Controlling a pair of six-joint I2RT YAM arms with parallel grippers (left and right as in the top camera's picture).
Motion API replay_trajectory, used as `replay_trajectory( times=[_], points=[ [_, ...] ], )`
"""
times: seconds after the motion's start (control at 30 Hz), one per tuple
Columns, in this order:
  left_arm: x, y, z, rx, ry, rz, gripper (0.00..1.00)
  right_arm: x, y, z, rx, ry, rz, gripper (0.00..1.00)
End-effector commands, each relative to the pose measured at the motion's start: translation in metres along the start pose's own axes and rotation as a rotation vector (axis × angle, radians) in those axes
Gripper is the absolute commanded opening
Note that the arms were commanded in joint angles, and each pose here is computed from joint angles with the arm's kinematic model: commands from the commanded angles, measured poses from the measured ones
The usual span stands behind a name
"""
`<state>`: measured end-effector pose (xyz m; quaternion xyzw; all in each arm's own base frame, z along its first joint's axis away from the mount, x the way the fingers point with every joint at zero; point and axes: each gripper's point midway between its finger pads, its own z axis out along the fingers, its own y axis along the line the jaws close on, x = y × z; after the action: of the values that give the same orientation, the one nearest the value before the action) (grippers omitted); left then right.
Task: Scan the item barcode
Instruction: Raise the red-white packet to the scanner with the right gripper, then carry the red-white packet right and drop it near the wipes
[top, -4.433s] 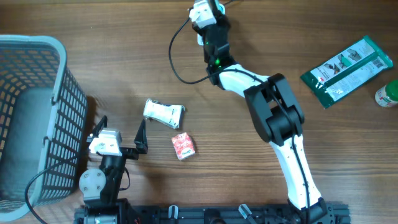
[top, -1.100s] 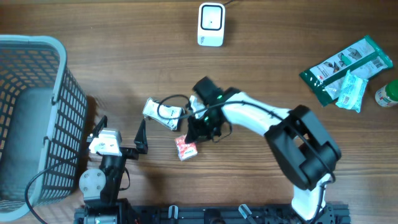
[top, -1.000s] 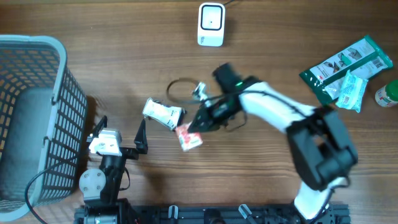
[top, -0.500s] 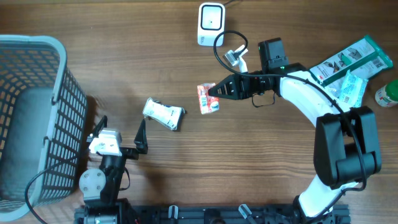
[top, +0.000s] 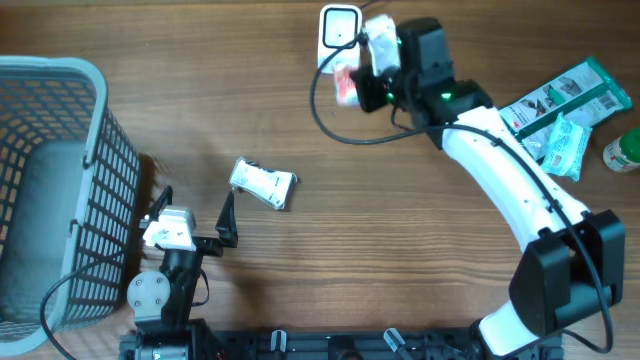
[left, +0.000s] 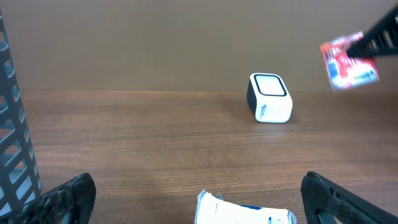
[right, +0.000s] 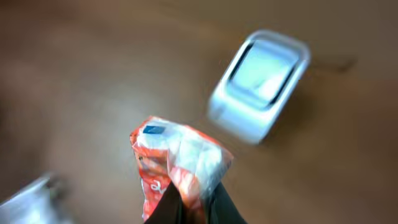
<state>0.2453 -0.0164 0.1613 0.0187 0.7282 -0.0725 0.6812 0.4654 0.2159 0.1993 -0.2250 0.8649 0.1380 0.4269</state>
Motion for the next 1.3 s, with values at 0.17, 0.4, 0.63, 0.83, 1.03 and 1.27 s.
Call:
replay_trajectory(
  times=[0.17, 0.4, 0.63, 0.83, 1.03, 1.27],
  points=[
    [0.002, 0.002, 0.000, -0.010, 0.001, -0.011, 1.00, -0.046, -0.056, 0.058, 0.394, -0.117, -0.326, 0.05],
    [0.002, 0.002, 0.000, -0.010, 0.001, -0.011, 1.00, -0.055, -0.062, 0.123, 0.611, 0.018, -0.733, 0.04],
    [0.002, 0.002, 0.000, -0.010, 0.001, -0.011, 1.00, -0.037, -0.049, 0.145, 0.731, 0.139, -1.020, 0.04],
    [0.002, 0.002, 0.000, -0.010, 0.001, -0.011, 1.00, -0.056, -0.052, 0.105, 0.782, 0.141, -0.880, 0.04],
    [0.002, 0.002, 0.000, -0.010, 0.001, -0.011, 1.00, -0.014, -0.109, -0.021, 0.800, 0.296, -0.222, 0.04],
    [0.002, 0.002, 0.000, -0.010, 0.001, -0.011, 1.00, 0.156, -0.200, -0.157, 0.996, 0.737, 0.695, 0.04]
  ],
)
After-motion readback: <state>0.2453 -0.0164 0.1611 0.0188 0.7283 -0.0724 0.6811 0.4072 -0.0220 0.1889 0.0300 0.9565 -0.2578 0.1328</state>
